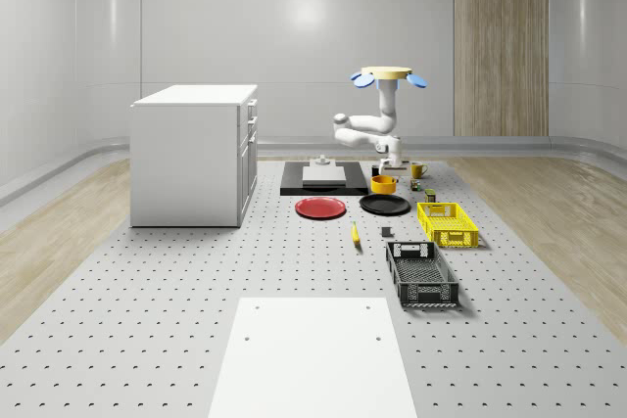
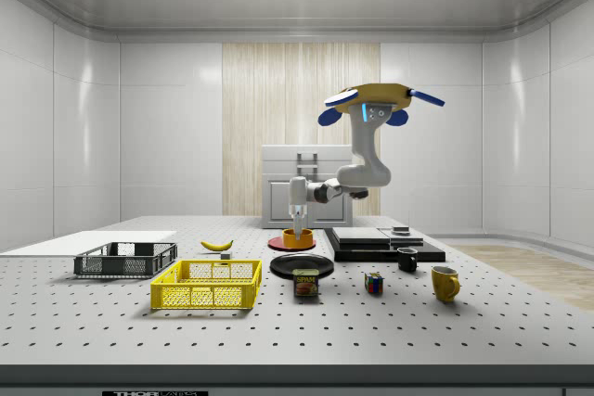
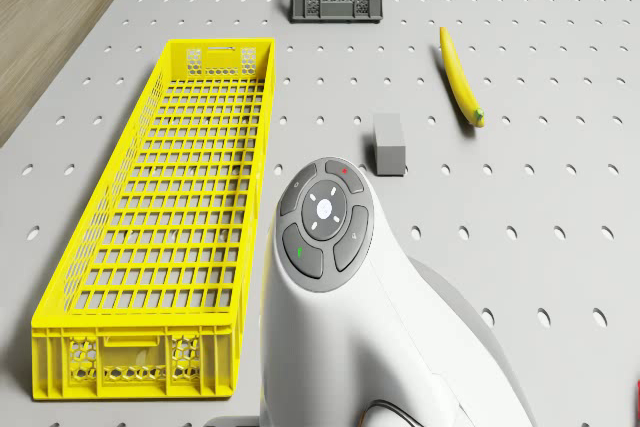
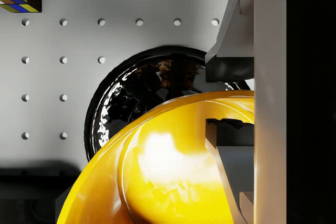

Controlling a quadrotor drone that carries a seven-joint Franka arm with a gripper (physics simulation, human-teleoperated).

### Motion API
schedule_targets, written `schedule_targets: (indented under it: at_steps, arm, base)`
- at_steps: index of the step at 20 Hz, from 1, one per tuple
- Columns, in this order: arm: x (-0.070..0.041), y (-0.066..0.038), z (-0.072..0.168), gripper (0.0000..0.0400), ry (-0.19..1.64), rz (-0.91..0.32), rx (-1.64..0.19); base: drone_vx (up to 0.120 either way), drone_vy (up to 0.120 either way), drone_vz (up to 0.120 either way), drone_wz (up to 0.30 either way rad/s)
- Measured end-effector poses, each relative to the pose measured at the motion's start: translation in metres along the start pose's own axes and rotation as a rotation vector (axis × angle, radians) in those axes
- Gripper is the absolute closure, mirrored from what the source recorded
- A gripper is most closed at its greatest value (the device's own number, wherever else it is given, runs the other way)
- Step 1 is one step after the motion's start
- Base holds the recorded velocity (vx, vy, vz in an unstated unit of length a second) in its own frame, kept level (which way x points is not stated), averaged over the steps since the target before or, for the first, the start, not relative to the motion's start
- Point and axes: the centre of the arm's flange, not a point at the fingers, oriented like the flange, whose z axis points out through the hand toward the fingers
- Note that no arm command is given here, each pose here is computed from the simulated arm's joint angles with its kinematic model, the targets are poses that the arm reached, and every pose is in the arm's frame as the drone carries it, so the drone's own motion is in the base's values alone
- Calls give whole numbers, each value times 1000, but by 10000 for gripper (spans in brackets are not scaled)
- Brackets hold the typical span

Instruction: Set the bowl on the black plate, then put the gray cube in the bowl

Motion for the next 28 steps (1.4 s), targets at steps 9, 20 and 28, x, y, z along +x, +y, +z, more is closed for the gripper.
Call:
schedule_targets:
  at_steps: [9,20,28]
  arm:
    - [0,0,1,300,0,0,0]
    - [0,0,34,300,0,0,0]
    - [0,0,39,52,0,0,0]
  base:
    - [0,18,-76,0]
    - [0,0,0,0]
    - [25,-10,75,0]
